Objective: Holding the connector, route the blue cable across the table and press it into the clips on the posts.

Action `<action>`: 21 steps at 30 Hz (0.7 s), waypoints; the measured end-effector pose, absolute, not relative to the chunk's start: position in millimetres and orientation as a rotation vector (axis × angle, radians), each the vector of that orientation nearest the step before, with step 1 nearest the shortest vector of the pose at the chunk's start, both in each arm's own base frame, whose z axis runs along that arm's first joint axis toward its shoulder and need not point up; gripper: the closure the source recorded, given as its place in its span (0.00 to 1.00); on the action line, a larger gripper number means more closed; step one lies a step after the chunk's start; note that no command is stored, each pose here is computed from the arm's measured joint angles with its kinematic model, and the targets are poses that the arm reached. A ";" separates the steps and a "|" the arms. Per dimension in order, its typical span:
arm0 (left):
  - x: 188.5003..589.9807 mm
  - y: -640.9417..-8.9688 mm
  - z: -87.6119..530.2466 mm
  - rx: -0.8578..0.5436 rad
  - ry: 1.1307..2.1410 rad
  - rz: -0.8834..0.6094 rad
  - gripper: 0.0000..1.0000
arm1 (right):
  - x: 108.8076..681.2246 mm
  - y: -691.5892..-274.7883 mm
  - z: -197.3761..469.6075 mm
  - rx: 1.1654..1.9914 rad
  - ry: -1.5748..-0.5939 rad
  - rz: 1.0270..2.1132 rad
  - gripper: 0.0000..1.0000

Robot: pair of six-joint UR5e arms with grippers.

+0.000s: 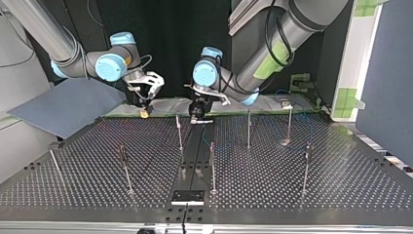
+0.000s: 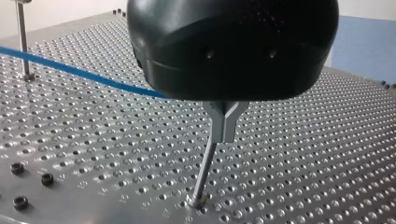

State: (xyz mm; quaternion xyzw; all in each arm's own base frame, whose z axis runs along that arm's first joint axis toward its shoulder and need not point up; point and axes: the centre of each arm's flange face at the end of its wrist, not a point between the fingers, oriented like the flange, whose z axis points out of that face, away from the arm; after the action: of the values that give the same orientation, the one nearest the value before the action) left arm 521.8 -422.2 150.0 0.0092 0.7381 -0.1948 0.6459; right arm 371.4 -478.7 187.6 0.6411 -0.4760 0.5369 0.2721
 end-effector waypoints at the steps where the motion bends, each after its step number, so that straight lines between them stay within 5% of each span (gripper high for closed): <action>1: 524.3 -422.2 148.6 0.022 1.685 -0.442 1.00 | 370.7 -480.5 186.3 1.726 -1.284 1.443 1.00; 12: 557.0 -411.8 121.8 0.019 1.761 -0.390 1.00 | 362.1 -500.4 185.4 1.705 -1.296 1.439 1.00; 21: 587.8 -406.6 143.3 -0.003 1.721 -0.386 1.00 | 358.5 -518.8 193.4 1.680 -1.295 1.446 1.00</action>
State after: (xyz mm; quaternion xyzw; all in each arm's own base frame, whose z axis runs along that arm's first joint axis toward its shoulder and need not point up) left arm 587.8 -406.6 143.3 -0.0014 0.7531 -0.1691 0.6358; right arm 358.5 -518.8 193.4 0.6277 -0.4837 0.5401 0.2834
